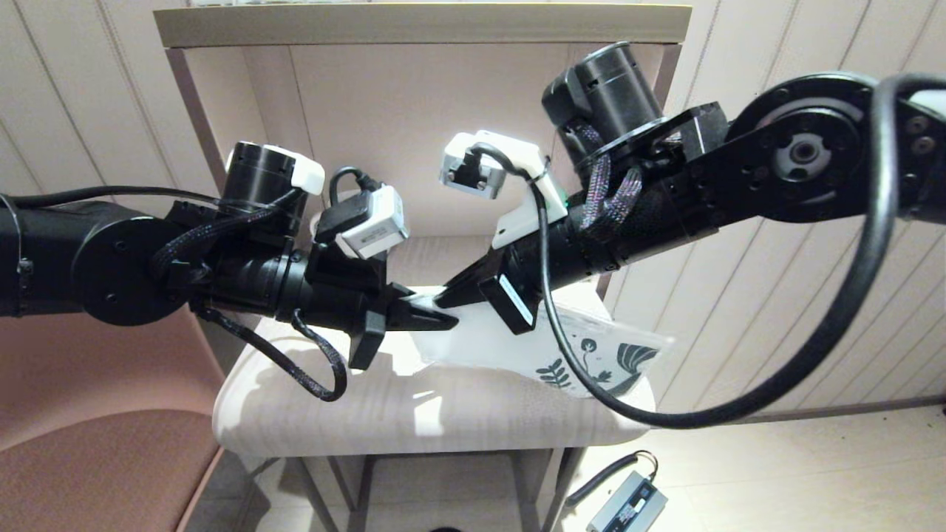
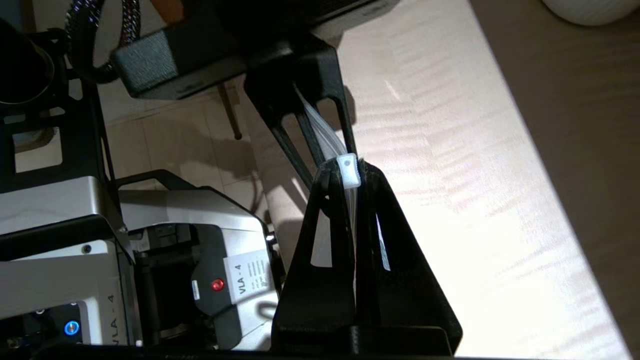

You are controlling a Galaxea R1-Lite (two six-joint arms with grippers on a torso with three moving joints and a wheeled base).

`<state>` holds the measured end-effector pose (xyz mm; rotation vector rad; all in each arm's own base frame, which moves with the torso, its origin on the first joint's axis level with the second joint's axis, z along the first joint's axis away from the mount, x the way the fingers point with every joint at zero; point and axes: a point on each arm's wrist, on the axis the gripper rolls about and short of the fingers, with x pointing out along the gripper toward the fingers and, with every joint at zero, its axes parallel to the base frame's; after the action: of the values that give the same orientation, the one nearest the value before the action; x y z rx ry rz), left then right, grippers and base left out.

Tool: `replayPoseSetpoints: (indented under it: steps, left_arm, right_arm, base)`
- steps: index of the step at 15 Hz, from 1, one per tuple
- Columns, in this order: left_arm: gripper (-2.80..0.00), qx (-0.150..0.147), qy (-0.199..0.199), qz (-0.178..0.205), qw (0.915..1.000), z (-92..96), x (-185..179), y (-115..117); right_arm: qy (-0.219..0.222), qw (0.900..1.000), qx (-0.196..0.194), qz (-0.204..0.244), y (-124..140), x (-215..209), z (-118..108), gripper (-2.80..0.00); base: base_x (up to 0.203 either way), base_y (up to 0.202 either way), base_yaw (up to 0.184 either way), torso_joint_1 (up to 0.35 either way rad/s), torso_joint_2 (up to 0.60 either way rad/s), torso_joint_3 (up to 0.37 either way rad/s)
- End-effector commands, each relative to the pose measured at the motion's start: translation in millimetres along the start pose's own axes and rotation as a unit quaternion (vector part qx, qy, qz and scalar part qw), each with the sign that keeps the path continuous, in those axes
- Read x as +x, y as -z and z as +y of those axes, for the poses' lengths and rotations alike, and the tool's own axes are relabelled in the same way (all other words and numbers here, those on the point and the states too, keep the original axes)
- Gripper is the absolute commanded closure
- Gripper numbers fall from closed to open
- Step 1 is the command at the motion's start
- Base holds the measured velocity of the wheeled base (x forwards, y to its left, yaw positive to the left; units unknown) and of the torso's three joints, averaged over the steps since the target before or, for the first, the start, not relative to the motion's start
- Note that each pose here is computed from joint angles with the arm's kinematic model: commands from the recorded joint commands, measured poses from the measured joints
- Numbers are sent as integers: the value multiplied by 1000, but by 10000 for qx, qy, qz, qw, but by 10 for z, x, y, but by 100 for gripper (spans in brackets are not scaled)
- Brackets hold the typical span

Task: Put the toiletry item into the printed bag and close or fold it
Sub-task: Close the strorage bag and place it on the desk

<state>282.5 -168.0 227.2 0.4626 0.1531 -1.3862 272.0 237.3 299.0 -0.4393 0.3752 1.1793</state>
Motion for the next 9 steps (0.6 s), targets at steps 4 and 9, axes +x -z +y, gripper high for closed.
replayPoseSetpoints:
  steps: [4, 9]
  left_arm:
    - [0, 53, 3, -43, 10000, -12, -24, -28]
    - [0, 109, -32, -88, 9999, -41, -75, -75]
  right_arm:
    - [114, 9999, 76, 50, 72, -237, 19, 0]
    - [238, 9993, 232, 161, 236, -504, 69, 0]
  base:
    - [0, 0, 0, 0, 0, 0]
    - [0, 0, 0, 0, 0, 0]
